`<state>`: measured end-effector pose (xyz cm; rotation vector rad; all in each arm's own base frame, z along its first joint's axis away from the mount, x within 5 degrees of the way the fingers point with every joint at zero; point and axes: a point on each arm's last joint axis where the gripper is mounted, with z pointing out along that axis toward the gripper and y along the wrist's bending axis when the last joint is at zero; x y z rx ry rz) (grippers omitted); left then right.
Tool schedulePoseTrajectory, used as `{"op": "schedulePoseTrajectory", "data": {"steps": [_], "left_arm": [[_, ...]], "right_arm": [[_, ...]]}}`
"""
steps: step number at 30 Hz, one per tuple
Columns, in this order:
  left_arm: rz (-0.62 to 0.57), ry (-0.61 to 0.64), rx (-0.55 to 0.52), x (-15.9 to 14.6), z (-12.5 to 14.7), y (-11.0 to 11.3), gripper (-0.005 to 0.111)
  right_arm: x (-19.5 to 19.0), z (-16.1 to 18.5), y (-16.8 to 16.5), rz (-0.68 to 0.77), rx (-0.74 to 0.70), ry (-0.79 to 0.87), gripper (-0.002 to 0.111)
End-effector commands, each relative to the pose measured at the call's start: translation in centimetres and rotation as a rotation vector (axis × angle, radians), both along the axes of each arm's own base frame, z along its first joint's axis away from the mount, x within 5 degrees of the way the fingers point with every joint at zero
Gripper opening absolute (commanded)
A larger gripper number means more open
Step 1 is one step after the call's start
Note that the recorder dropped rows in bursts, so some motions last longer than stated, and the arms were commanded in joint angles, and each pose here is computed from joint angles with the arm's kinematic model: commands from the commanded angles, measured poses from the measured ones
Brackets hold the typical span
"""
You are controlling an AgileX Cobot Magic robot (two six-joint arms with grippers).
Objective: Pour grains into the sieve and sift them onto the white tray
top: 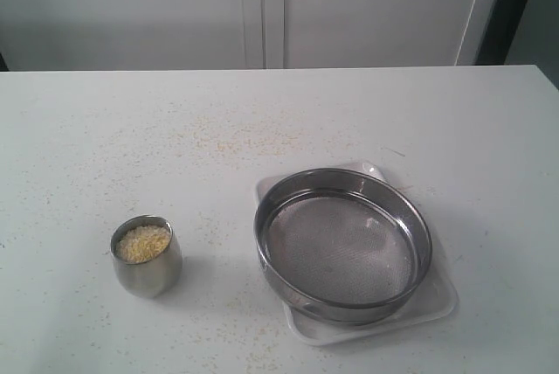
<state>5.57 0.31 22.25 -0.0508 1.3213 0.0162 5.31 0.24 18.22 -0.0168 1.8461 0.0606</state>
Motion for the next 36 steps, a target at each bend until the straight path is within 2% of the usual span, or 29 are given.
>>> {"op": "schedulePoseTrajectory", "data": {"steps": [1, 12, 28, 36], "left_arm": [[-0.008, -0.005, -0.021, 0.5, 0.1, 0.0, 0.0], [-0.032, 0.04, 0.04, 2.4, 0.1, -0.3, 0.0], [-0.138, 0.262, 0.179, 5.7, -2.2, -1.3, 0.0], [-0.207, 0.349, 0.203, 7.1, -3.6, -1.8, 0.0]], "right_arm": [[0.0, -0.1, 0.0, -0.003, 0.0, -0.013, 0.0], [0.0, -0.1, 0.0, -0.003, 0.0, -0.013, 0.0], [0.0, -0.1, 0.0, -0.003, 0.0, -0.013, 0.0], [0.0, -0.1, 0.0, -0.003, 0.0, -0.013, 0.0]]}}
